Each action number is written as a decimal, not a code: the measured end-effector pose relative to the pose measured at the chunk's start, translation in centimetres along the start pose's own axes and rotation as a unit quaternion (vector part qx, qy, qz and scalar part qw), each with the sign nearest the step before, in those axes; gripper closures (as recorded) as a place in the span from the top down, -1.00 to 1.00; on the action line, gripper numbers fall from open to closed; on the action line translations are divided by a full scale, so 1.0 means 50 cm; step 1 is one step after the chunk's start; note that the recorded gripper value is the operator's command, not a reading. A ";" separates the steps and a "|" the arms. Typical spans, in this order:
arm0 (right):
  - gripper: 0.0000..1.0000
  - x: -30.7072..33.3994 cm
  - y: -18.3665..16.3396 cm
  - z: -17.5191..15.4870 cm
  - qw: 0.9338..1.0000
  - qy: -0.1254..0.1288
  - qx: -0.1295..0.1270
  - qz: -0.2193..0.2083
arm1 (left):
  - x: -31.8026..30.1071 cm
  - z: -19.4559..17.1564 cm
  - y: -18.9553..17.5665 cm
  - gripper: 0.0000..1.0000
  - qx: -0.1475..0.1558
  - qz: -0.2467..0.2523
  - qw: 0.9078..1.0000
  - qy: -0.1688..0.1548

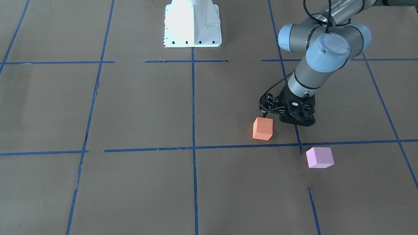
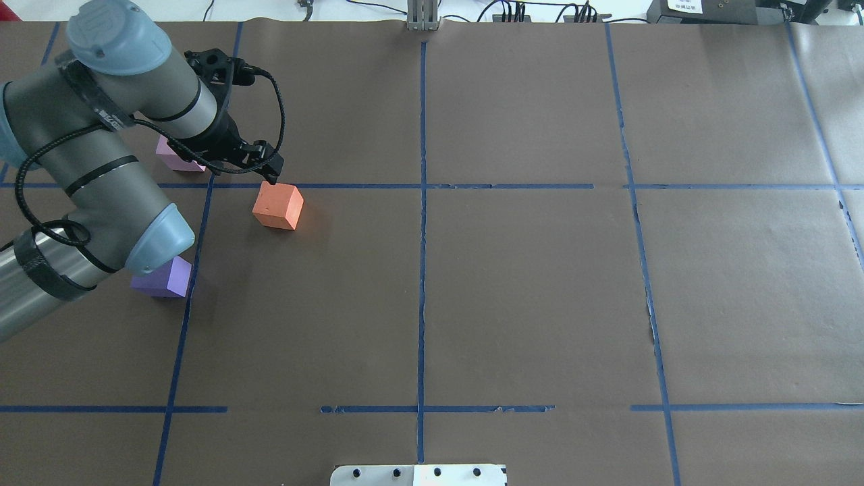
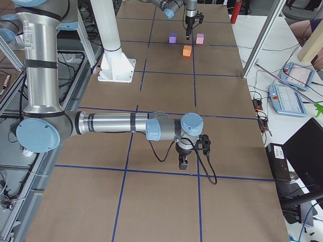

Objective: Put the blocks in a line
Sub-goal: 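Move the left gripper over the orange cube and lower it, then close the left gripper on the orange cube and lift it, then carry the orange cube toward the gap between pink and purple cubes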

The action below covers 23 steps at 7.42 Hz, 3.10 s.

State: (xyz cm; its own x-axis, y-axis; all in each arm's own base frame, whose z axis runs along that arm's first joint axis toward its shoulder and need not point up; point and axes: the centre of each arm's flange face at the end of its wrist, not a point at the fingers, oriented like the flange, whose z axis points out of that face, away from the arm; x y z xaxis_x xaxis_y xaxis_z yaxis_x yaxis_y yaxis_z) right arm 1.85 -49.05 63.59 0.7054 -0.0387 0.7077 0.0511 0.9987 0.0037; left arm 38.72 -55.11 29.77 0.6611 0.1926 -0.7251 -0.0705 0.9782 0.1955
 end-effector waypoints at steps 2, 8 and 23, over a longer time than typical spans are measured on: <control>1.00 0.000 0.000 0.000 1.000 0.000 0.000 0.000 | 0.047 0.050 -0.001 0.98 -0.004 -0.005 1.000 -0.016; 1.00 0.000 0.000 0.000 1.000 0.000 0.000 0.000 | 0.048 0.145 -0.005 0.98 -0.013 -0.006 0.999 -0.033; 1.00 0.000 0.000 0.000 1.000 0.000 0.000 0.000 | -0.232 0.016 0.018 -0.57 -0.003 -0.084 0.996 -0.031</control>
State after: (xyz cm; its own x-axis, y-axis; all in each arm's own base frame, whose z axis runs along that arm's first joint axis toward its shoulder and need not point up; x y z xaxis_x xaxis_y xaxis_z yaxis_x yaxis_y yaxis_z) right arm 1.85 -49.05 63.59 0.7055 -0.0386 0.7077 0.0511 0.9987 0.0035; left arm 31.60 -56.52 38.90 0.7094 0.0216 -0.7045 0.0401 0.9967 0.0709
